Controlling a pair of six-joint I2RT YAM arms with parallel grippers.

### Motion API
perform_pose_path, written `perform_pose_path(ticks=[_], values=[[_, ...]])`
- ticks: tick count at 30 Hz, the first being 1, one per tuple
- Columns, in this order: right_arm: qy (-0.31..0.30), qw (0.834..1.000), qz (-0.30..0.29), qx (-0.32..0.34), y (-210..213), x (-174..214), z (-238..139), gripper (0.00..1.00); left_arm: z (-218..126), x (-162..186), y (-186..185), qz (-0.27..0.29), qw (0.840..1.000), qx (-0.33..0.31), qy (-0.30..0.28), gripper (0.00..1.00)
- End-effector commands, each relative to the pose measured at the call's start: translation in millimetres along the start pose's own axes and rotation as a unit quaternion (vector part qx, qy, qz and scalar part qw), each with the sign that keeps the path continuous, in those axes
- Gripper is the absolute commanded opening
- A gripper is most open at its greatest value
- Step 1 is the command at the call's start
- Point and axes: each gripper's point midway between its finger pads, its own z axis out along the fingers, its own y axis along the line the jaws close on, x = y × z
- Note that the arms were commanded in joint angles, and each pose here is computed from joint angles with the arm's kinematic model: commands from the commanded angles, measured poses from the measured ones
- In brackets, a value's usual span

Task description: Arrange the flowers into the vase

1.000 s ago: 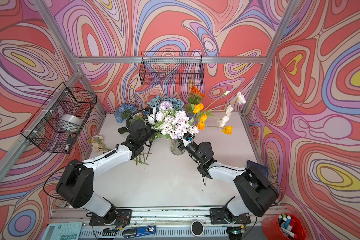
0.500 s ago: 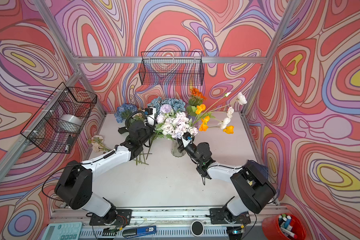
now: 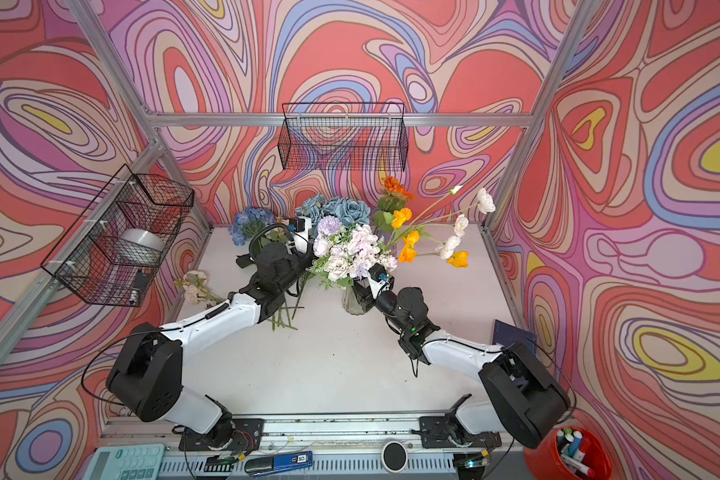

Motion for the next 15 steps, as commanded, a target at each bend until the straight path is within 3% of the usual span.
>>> perform_pose_path(ticks=[1,9,15], values=[[0.010,1.000,0.021,-0.016,6.1,-5.7,-8.9,0.57,-8.3,-13.9,-0.7,-0.002,1.000,0.001,-0.015,0.68],[-0.029,0.999,0.008,-0.013,4.2,-37.0,-6.9,0.54,-11.5,-16.4,-0.4,-0.001,1.000,-0.004,-0.016,0.69],[-0.027,1.000,-0.004,-0.012,3.2,-31.5,1.7,0.17,-12.3,-14.5,-0.3,0.001,1.000,-0.004,-0.011,0.68]])
